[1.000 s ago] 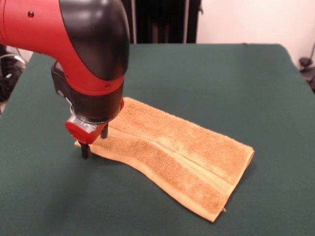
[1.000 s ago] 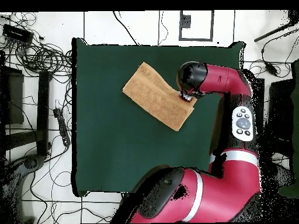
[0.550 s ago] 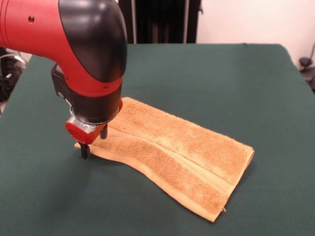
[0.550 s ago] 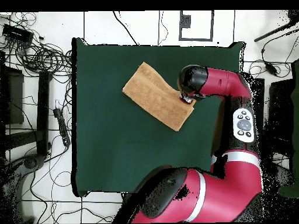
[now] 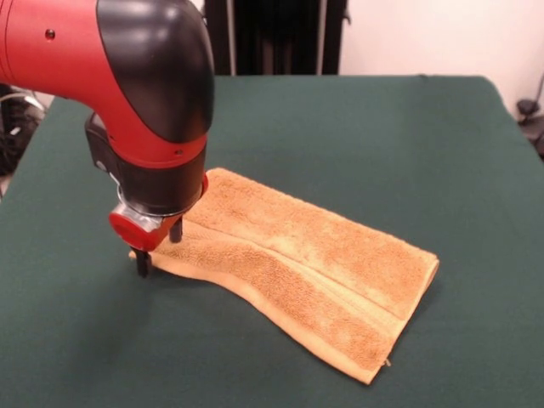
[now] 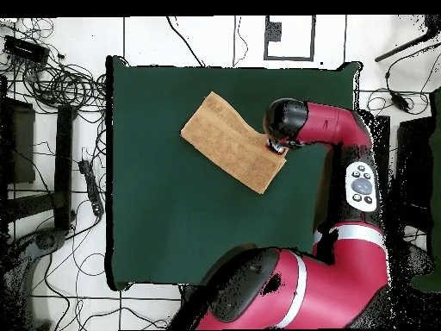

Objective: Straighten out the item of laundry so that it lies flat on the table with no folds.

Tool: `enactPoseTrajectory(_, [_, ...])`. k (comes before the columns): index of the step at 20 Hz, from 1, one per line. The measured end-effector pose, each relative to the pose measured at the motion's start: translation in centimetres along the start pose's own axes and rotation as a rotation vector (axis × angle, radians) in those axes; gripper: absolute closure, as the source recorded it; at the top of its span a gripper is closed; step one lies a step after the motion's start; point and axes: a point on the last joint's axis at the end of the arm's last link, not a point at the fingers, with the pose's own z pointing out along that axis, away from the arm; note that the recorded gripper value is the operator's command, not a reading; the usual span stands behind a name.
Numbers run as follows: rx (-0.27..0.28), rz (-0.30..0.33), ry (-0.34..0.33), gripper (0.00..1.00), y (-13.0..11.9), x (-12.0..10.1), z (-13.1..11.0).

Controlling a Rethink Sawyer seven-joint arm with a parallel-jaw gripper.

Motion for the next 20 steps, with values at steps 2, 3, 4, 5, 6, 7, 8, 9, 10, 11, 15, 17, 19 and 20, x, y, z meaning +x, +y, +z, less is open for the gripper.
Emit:
enactPoseTrajectory(2, [0.002,-0.001,-0.001,0.0,0.06,-0.03,0.09])
enactPoseTrajectory(3, [0.003,-0.001,-0.002,0.0,0.07,-0.04,0.13])
enactPoseTrajectory(4, [0.004,-0.001,-0.002,0.0,0.1,-0.05,0.16])
enactPoseTrajectory(5, [0.005,-0.002,-0.003,0.0,0.13,-0.07,0.22])
enactPoseTrajectory(6, [0.005,-0.002,-0.003,0.0,0.14,-0.07,0.23])
enactPoseTrajectory(7, [0.005,-0.002,-0.003,0.0,0.15,-0.07,0.23])
enactPoseTrajectory(8, [0.005,-0.002,-0.003,0.0,0.14,-0.07,0.22])
enactPoseTrajectory(9, [0.005,-0.002,-0.003,0.0,0.14,-0.07,0.22])
enactPoseTrajectory(10, [0.005,-0.002,-0.003,0.0,0.15,-0.07,0.23])
enactPoseTrajectory(11, [0.004,-0.002,-0.004,0.0,0.14,-0.08,0.23])
enactPoseTrajectory(15, [0.004,-0.001,-0.005,0.0,0.13,-0.06,0.26])
enactPoseTrajectory(17, [0.002,0.001,-0.01,0.0,0.1,-0.09,0.27])
enactPoseTrajectory(19, [-0.001,0.006,-0.019,0.0,0.03,-0.1,0.26])
enactPoseTrajectory(20, [-0.003,0.008,-0.022,0.0,0.01,-0.11,0.26])
